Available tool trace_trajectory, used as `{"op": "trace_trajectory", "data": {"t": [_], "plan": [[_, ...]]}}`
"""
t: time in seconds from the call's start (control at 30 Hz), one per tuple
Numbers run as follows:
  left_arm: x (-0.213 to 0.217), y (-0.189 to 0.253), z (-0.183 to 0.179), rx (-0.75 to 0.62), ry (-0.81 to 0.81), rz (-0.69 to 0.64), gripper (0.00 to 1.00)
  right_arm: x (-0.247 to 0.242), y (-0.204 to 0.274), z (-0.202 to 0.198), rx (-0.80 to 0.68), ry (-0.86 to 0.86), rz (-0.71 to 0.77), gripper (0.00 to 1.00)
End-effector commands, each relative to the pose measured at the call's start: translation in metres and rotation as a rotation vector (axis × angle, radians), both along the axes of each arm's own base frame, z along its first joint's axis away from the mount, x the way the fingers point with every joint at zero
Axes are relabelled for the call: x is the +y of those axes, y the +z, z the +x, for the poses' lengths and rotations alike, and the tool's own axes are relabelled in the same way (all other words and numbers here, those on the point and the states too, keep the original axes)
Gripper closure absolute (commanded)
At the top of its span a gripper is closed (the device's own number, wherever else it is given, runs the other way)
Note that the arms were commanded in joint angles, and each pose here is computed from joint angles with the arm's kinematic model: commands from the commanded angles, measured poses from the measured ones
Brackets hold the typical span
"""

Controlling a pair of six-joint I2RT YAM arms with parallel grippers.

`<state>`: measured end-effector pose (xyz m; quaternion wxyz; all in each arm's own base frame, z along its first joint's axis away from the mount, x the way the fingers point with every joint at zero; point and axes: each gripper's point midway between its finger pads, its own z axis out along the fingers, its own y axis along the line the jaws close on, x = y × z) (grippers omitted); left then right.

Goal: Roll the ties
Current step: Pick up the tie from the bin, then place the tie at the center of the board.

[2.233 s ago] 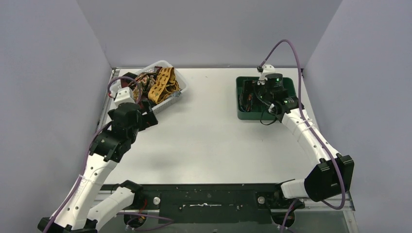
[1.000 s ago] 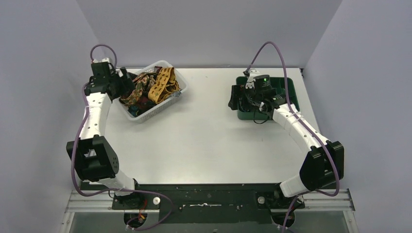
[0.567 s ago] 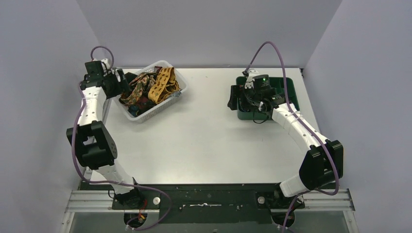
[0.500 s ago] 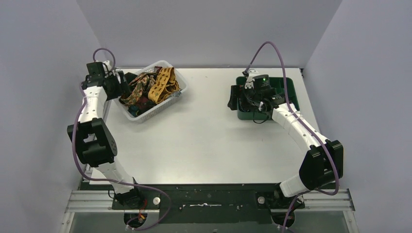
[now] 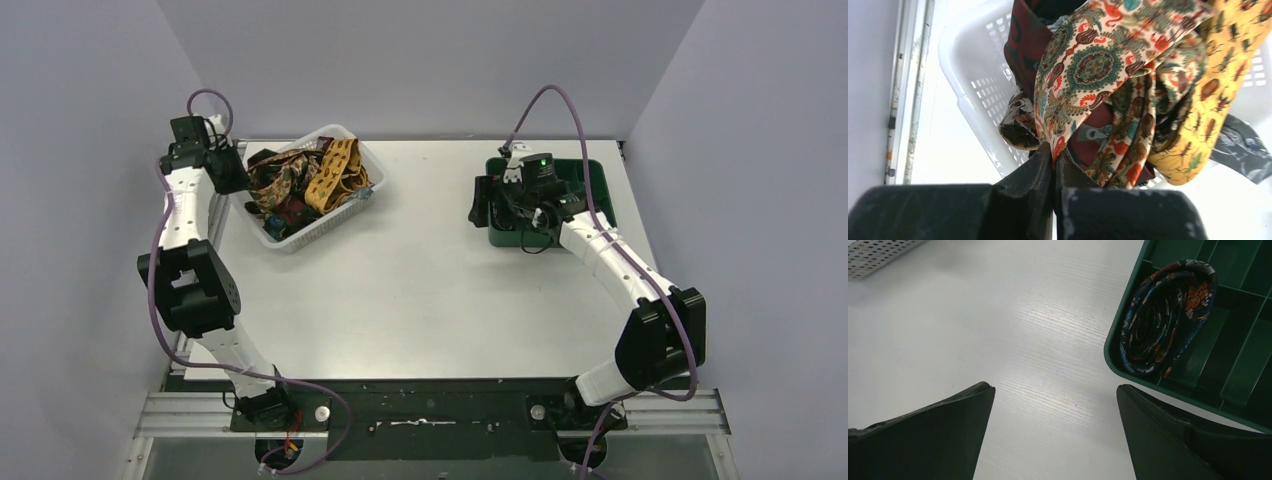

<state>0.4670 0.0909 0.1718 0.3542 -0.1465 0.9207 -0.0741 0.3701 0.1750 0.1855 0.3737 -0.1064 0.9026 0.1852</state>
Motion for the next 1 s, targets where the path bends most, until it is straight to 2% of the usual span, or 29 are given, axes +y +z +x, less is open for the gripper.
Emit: {"op": "trace_trajectory", "data": {"t": [0.0, 0.1, 0.27, 0.37, 0.47, 0.7, 0.97], "plan": [[-0.005, 0.079, -0.002, -0.162, -0.027, 0.022, 1.0, 0.01, 0.012, 0.009, -0.022, 0.018, 0.028, 0.0], [-0.024, 0.098, -0.007, -0.21, -0.083, -0.041, 1.0, 0.011, 0.009, 0.009, -0.011, 0.016, 0.038, 0.0], [-0.1, 0.143, -0.033, -0.336, -0.269, -0.194, 1.0, 0.017, 0.008, 0.007, -0.002, 0.03, 0.065, 0.0], [-0.17, 0.168, -0.061, -0.427, -0.398, -0.259, 1.0, 0.022, 0.005, 0.008, 0.005, 0.028, 0.095, 0.0], [-0.246, 0.174, -0.1, -0.46, -0.541, -0.358, 1.0, 0.028, 0.004, 0.008, 0.025, 0.031, 0.13, 0.0], [-0.341, 0.148, -0.175, -0.431, -0.767, -0.515, 1.0, 0.029, 0.007, 0.008, 0.024, 0.0, 0.168, 0.0], [-0.416, 0.047, -0.236, -0.238, -0.856, -0.56, 1.0, 0.014, 0.002, 0.006, 0.014, -0.062, 0.115, 0.0]]}}
